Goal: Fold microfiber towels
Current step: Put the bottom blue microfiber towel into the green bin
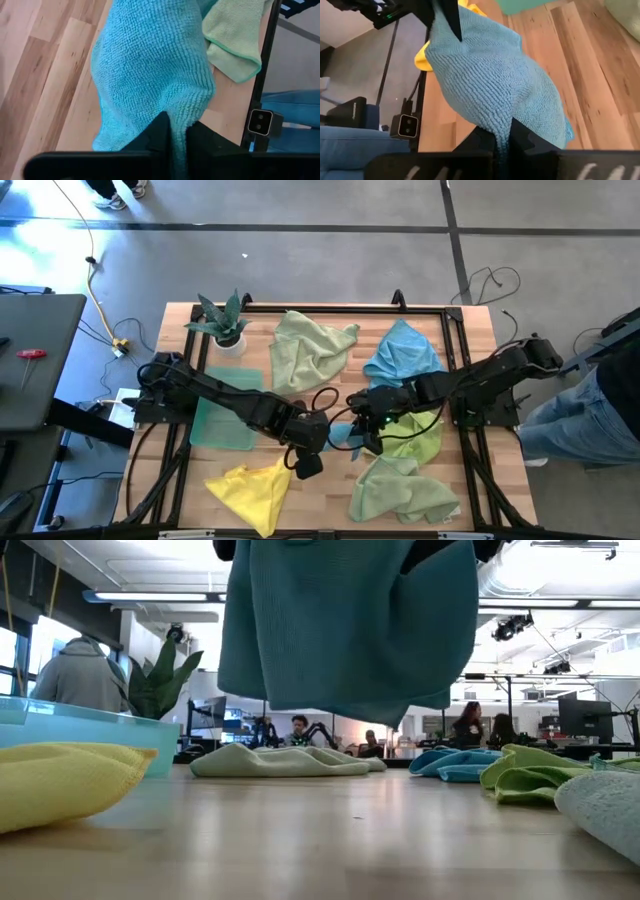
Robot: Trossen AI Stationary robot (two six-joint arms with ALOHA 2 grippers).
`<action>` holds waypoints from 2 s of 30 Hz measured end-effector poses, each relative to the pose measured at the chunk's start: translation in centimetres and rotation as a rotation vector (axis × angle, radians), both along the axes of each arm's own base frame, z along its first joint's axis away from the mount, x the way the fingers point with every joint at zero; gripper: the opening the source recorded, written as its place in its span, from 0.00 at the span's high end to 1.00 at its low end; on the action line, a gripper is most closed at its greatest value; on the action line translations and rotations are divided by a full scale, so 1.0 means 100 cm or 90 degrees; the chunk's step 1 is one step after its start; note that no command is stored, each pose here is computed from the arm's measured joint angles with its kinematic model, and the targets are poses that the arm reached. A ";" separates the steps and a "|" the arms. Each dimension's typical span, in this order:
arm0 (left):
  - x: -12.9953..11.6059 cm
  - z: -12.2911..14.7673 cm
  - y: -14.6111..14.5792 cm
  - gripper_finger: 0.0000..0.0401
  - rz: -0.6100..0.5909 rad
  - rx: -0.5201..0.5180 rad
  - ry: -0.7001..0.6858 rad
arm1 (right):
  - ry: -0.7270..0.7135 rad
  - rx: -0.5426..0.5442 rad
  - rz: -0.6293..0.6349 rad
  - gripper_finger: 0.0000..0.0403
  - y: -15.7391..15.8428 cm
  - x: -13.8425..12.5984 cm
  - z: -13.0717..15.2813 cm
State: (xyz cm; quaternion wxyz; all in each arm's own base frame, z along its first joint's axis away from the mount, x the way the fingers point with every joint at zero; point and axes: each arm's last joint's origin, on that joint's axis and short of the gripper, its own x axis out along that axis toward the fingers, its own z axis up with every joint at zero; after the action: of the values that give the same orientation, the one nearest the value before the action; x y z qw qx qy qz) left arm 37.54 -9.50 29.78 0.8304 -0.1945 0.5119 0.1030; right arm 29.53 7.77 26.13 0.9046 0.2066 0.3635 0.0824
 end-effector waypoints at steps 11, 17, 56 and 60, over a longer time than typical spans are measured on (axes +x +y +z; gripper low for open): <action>0.001 0.000 0.004 0.79 0.005 -0.005 0.001 | 0.002 -0.004 0.000 1.00 -0.001 0.000 -0.001; 0.002 0.000 0.008 0.97 0.008 -0.001 0.000 | 0.002 -0.006 -0.003 1.00 -0.002 0.000 -0.001; -0.122 -0.076 0.075 0.92 0.371 0.131 0.403 | -0.060 -0.017 -0.059 1.00 -0.018 -0.033 0.040; -0.140 -0.090 0.079 0.97 0.427 0.055 0.351 | -0.059 -0.021 -0.058 1.00 -0.016 -0.035 0.041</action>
State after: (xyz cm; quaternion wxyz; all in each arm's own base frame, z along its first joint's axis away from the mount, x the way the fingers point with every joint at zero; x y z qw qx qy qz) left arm 23.57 -1.57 20.79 0.5909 -0.2800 0.6181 0.4364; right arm 26.01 6.16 30.24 0.9267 0.2036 0.3127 0.0446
